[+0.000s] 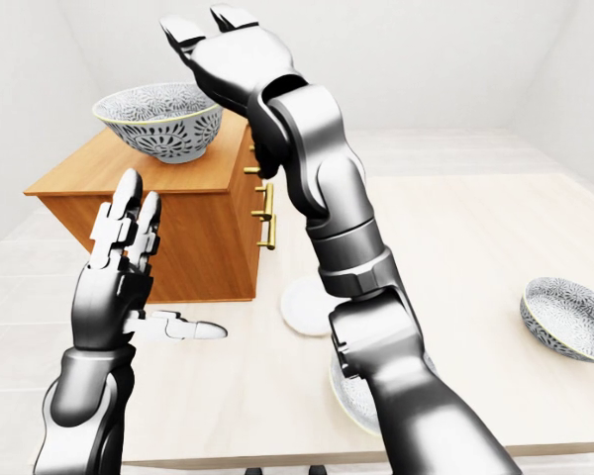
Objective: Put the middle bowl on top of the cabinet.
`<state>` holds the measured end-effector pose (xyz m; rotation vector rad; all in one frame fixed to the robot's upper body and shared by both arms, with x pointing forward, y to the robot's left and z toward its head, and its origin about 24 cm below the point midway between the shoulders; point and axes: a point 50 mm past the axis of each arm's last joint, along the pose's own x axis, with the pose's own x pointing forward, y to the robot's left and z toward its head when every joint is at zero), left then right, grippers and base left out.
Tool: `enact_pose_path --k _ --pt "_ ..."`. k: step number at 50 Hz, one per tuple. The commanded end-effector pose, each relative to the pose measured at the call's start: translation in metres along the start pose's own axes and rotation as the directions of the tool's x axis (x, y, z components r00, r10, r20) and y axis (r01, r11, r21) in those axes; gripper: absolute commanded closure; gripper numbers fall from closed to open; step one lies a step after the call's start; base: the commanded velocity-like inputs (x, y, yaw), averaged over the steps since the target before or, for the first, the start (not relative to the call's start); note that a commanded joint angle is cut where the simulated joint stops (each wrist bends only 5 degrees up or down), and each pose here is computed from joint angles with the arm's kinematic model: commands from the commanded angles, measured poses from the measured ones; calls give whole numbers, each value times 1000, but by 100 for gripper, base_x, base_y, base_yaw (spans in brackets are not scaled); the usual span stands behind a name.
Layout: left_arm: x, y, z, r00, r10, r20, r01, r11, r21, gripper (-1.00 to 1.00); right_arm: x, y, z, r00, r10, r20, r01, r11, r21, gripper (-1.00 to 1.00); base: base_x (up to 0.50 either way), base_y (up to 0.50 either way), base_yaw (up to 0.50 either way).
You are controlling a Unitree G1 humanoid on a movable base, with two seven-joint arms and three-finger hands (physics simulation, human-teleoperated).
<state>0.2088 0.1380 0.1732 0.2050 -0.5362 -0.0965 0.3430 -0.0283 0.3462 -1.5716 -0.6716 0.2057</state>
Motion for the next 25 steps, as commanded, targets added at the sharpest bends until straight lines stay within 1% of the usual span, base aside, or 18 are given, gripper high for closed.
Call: enact_pose_path --k 1,2,3,4,6,11,12,13,15,18,21,23,25 --pt "-2 -2 2 1000 -11 5 11 1000 -17 -100 -27 -34 -4 995 -92 50 91 996 14 -100 0 0 0" --pt "-2 -2 2 1000 -10 6 10 1000 -16 -100 -30 -39 -5 993 -109 49 109 994 2 -100 0 0 0" --pt "-2 -1 2 1000 -9 5 9 1000 -17 -100 -32 -43 -5 990 -130 56 129 992 8 -100 0 0 0" --pt "-2 -1 1 1000 -6 -1 6 1000 -18 -100 -38 -52 -5 981 -176 79 174 984 35 -100 0 0 0" --pt "-2 -1 1 1000 -7 0 7 1000 -18 -100 -45 -61 -6 973 -214 90 212 977 29 -100 0 0 0" --pt "-2 -1 2 1000 -6 5 6 1000 -17 -100 -66 -88 -6 935 -324 146 322 946 38 -100 0 0 0" --pt "-3 -1 2 1000 -3 5 3 1000 -17 -100 -69 -91 -8 930 -335 148 334 942 34 -100 0 0 0" --pt "-2 0 3 1000 11 9 -10 999 -41 -100 -74 -95 -8 922 -353 161 352 935 38 -100 0 0 0" --pt "-2 1 2 1000 11 5 -11 999 -34 -100 -81 -99 -11 913 -373 165 373 927 32 -100 0 0 0" --pt "-2 0 3 1000 11 11 -10 999 -33 -100 -94 -111 -12 889 -418 189 421 907 23 -100 0 0 0" --pt "-2 0 4 1000 11 15 -11 999 -32 -100 -99 -116 -15 883 -429 191 435 900 13 -100 0 0 0" --pt "-2 1 6 1000 20 23 -19 999 -50 -100 -104 -121 -13 871 -447 205 456 890 3 -100 0 0 0" --pt "-2 2 3 1000 24 11 -23 999 -49 -100 -110 -122 -11 859 -462 221 473 881 1 -100 0 0 0"
